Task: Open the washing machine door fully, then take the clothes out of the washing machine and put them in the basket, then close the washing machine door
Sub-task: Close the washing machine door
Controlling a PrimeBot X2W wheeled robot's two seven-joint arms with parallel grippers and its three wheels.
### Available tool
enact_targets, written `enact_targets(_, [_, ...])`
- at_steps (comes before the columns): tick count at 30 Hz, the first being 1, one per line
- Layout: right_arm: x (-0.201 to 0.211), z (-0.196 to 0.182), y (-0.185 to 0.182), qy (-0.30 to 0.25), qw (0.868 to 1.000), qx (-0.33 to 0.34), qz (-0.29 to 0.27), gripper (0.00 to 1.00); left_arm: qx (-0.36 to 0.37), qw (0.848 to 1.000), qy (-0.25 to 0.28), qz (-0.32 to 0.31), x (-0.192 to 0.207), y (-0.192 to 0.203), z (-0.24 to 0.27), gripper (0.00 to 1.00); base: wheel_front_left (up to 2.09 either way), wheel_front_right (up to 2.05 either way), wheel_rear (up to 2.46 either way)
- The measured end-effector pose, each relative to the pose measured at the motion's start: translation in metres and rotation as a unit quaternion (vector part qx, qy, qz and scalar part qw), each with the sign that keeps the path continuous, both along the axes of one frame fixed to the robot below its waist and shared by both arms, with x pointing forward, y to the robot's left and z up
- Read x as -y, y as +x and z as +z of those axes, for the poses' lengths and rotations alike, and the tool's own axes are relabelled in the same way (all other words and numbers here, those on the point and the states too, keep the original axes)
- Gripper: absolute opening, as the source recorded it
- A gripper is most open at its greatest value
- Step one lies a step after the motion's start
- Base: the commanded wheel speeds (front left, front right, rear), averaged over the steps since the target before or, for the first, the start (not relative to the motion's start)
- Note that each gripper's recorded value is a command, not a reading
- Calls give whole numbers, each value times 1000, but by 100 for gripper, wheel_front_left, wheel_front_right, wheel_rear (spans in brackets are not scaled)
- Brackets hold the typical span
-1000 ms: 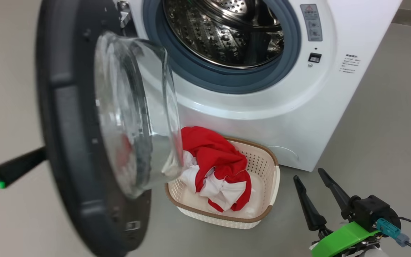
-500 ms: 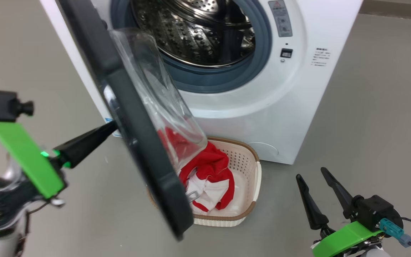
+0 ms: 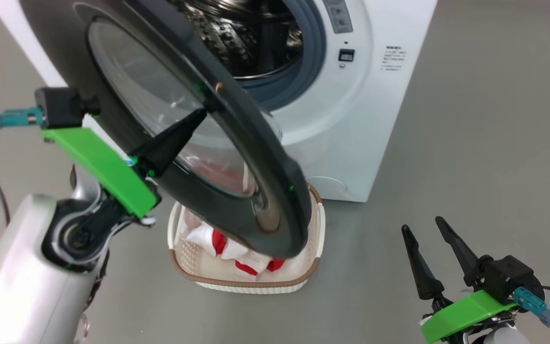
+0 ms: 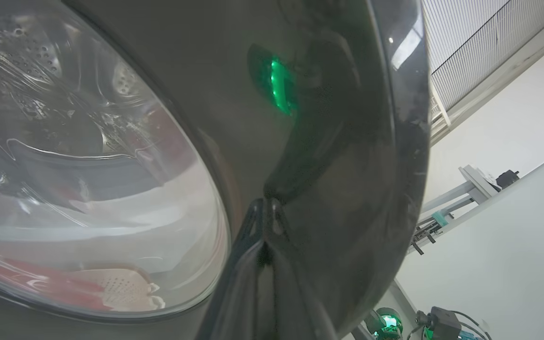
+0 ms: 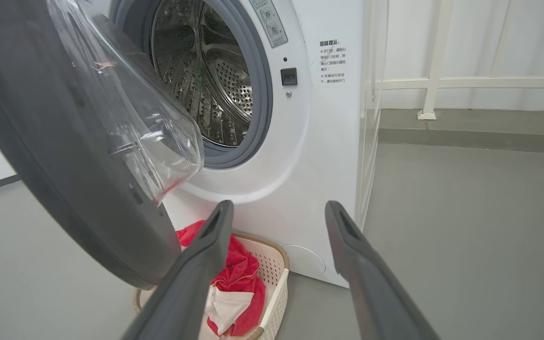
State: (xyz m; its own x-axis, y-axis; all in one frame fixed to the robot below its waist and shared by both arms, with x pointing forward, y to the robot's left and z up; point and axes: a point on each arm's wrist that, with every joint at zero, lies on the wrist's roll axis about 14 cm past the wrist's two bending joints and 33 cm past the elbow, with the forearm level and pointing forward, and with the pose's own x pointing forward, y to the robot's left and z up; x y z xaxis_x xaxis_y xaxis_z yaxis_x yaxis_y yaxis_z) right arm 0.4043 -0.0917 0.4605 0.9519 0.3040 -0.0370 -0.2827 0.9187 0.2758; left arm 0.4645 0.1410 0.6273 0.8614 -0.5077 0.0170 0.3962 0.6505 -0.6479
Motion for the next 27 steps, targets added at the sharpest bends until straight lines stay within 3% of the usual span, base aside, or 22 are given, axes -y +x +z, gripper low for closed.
enact_targets(27, [71, -12, 7, -4, 994, -14, -113, 100, 51, 997, -40, 43, 54, 119, -1, 0, 0, 0, 0])
